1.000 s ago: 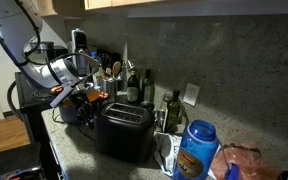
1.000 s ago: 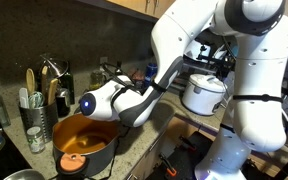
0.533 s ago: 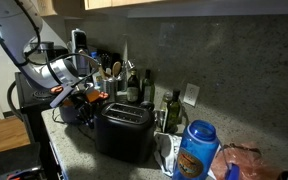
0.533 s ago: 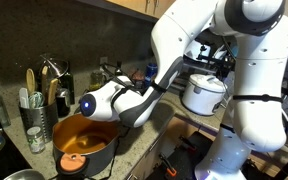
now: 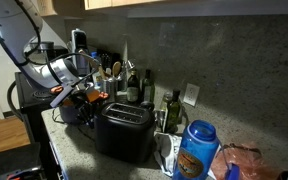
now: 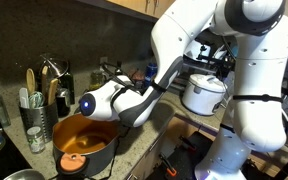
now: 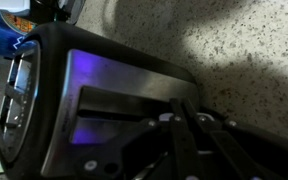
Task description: Pull the toaster lever up
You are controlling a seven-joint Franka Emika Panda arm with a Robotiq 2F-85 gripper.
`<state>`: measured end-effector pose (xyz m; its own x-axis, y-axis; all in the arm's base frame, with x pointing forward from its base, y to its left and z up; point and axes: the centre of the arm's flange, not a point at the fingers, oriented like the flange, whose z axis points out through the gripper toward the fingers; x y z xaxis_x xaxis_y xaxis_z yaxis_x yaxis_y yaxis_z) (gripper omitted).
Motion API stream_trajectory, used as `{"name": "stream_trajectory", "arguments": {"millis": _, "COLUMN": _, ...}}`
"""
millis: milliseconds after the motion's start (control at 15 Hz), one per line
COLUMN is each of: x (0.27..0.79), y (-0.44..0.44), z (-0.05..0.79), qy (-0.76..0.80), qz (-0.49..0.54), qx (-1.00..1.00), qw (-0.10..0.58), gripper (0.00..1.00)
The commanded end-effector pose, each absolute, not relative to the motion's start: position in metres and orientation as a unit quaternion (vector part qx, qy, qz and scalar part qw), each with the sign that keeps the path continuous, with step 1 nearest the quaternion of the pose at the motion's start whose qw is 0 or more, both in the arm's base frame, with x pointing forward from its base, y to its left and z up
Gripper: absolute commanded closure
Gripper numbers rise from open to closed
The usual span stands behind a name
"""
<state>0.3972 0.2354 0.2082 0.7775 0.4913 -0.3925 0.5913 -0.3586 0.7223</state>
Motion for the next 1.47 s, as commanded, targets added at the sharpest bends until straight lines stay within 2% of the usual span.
{"name": "stream_trajectory", "arguments": {"millis": 0, "x": 0.411, "y": 0.223, "z": 0.213, "qy": 0.318, "qz": -0.048, "qx": 0.822, "qw": 0.470, "gripper": 0.95}}
{"name": "stream_trajectory", "arguments": {"millis": 1400, "x": 0.435, "y": 0.238, "z": 0.293, "qy": 0.279, "qz": -0.007, "qx": 0.818, "qw": 0.502, "gripper": 0.95}}
